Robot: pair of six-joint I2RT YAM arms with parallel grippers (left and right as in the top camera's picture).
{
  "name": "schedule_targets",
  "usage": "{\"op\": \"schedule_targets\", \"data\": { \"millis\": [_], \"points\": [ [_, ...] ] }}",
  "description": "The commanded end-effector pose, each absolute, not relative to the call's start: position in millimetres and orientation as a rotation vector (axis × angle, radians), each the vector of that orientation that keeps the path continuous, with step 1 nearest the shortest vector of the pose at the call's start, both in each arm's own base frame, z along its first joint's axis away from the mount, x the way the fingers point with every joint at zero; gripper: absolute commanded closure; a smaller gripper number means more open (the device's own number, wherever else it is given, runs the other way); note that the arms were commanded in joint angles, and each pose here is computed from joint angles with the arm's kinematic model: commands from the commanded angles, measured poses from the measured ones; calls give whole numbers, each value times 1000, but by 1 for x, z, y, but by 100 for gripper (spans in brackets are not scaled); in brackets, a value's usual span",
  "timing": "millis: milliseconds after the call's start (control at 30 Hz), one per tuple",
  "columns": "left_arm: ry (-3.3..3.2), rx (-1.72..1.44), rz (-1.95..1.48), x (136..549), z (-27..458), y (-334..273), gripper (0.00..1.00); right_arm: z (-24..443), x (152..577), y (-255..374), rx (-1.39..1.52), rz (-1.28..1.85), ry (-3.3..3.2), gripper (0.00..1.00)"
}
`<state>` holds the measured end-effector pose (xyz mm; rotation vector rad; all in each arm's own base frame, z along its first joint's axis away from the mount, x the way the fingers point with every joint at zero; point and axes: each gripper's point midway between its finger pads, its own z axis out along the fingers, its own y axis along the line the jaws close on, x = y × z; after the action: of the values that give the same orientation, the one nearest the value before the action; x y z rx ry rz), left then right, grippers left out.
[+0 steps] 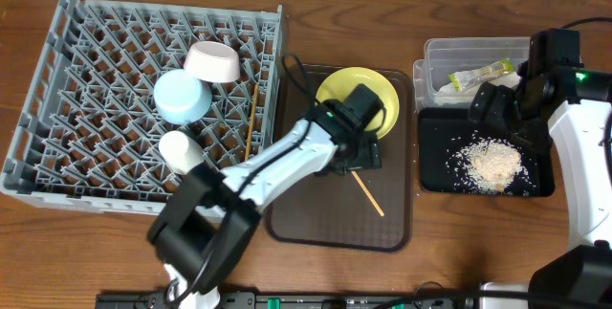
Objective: Sort waste into correct bins and load items into the dishwasher
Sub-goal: 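Reach the left gripper back to the tray and grasp the second chopstick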
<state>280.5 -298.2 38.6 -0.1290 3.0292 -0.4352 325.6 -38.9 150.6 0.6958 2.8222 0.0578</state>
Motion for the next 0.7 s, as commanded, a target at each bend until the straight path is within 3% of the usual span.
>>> {"op": "schedule_targets", "data": {
  "millis": [0, 200, 333, 567, 667],
  "points": [
    [3050, -233, -359, 280, 11, -297, 12, 154, 326, -38, 697, 74, 2813, 1],
    [3100, -244, -240, 274, -19, -287, 13, 154, 326, -38, 695, 81, 2813, 1],
    [3117, -255, -23, 266, -25, -259, 32, 154, 326, -38, 695, 82, 2812, 1],
    [3116, -262, 140, 260, -25, -237, 33, 154, 327, -37, 694, 89, 2809, 1],
    [3117, -262, 139, 260, -25, -237, 43, 154, 327, -37, 693, 92, 2809, 1]
  ]
}}
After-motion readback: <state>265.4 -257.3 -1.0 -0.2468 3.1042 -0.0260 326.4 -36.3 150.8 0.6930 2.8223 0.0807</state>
